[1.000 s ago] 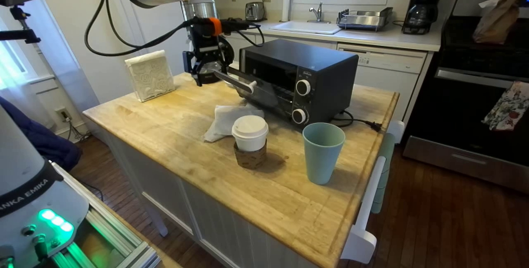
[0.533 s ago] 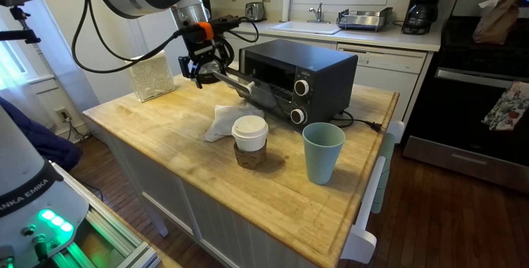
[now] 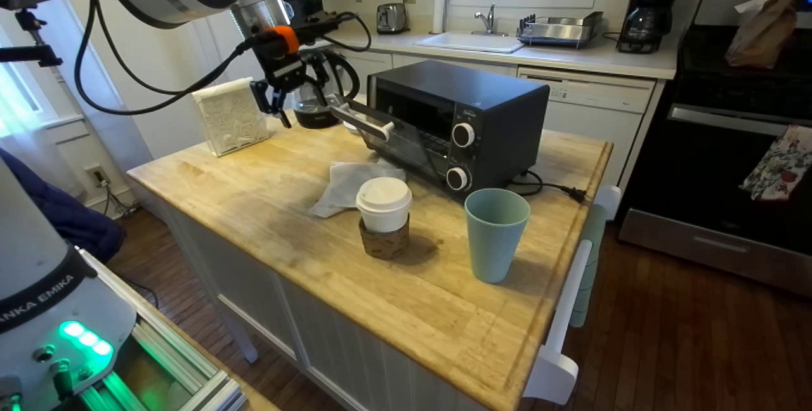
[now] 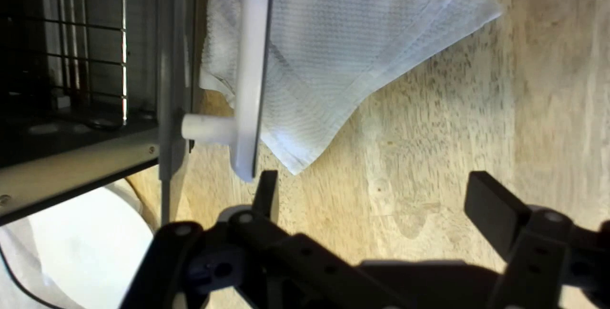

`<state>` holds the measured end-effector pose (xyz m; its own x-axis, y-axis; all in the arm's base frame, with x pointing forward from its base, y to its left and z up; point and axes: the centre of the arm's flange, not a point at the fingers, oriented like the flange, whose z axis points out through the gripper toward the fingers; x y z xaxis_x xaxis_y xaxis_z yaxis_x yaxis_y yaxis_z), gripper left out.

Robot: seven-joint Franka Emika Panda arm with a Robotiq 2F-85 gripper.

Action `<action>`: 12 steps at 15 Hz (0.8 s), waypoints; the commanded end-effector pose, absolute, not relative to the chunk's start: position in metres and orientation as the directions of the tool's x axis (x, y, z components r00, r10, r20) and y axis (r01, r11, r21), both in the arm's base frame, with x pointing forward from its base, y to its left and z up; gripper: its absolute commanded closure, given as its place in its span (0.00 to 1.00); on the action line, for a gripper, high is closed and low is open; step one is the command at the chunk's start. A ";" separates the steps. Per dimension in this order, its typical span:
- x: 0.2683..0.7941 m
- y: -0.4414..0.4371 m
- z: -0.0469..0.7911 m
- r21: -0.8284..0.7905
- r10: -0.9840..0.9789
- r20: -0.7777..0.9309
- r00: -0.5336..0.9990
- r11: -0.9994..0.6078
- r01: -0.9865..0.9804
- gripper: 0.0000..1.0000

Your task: Open the oven door

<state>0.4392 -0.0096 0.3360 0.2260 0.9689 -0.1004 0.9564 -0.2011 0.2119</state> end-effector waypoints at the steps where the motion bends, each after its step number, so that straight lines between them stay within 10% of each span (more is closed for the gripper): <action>1: 0.432 -0.002 0.345 0.261 0.960 -0.087 0.265 -0.234 0.937 0.00; 12: 0.464 -0.051 0.384 0.385 0.915 0.020 0.404 -0.380 0.841 0.00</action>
